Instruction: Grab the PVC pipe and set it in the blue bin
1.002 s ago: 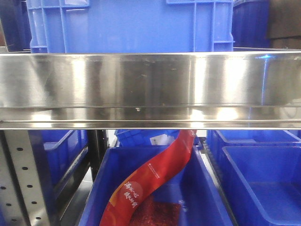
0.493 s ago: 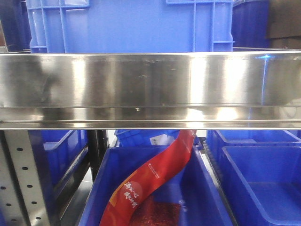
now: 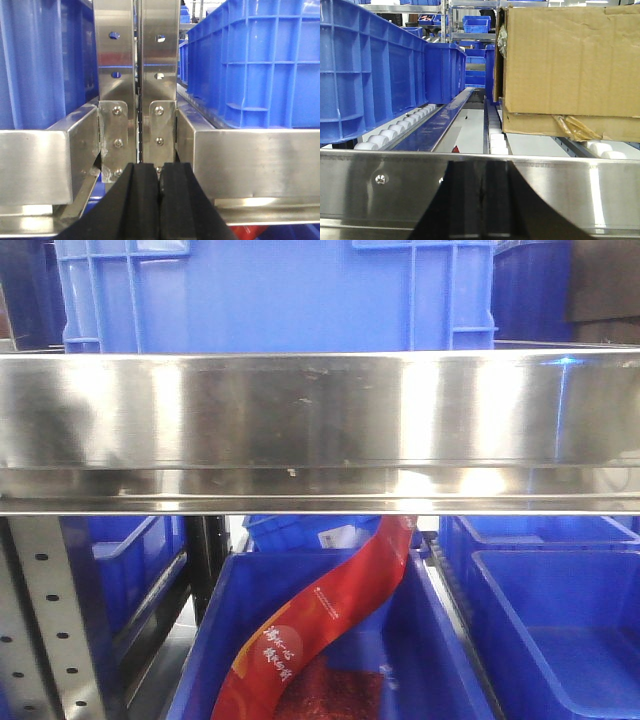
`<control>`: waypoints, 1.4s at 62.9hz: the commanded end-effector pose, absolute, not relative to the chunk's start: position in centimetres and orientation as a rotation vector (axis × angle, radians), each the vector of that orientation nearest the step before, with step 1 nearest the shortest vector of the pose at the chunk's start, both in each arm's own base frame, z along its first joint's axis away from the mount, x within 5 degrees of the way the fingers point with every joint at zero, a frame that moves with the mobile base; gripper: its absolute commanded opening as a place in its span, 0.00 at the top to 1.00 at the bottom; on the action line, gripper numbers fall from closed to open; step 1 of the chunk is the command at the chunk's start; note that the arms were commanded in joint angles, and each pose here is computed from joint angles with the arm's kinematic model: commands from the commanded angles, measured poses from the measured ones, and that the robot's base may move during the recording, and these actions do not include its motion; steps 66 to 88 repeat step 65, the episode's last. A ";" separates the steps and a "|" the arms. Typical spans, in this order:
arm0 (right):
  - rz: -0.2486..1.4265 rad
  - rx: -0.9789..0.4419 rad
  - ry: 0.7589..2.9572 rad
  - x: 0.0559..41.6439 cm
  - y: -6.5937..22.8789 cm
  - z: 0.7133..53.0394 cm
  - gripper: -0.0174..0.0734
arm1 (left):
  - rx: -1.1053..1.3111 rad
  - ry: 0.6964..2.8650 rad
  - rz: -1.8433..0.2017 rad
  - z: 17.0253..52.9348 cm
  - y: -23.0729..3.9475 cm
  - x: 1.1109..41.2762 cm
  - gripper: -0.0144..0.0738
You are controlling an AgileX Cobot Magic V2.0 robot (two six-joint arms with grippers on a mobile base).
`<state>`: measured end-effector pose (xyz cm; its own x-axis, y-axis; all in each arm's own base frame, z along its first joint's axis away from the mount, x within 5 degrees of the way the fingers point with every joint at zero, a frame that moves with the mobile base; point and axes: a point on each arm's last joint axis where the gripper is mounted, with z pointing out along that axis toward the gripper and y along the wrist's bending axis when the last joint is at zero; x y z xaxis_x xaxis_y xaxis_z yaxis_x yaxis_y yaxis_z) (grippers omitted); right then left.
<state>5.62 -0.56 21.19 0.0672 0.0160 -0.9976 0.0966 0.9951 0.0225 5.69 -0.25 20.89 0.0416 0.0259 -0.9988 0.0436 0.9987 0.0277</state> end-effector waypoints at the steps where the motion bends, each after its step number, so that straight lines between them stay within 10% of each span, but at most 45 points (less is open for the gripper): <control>1: -0.071 0.085 1.489 5.6 -0.6 21.3 0.99 | 0.041 1.499 -0.022 21.2 -0.2 5.6 0.96; 88: -0.071 0.085 1.489 5.6 -0.6 21.3 0.99 | 0.043 1.495 -0.025 21.2 -0.2 5.6 0.96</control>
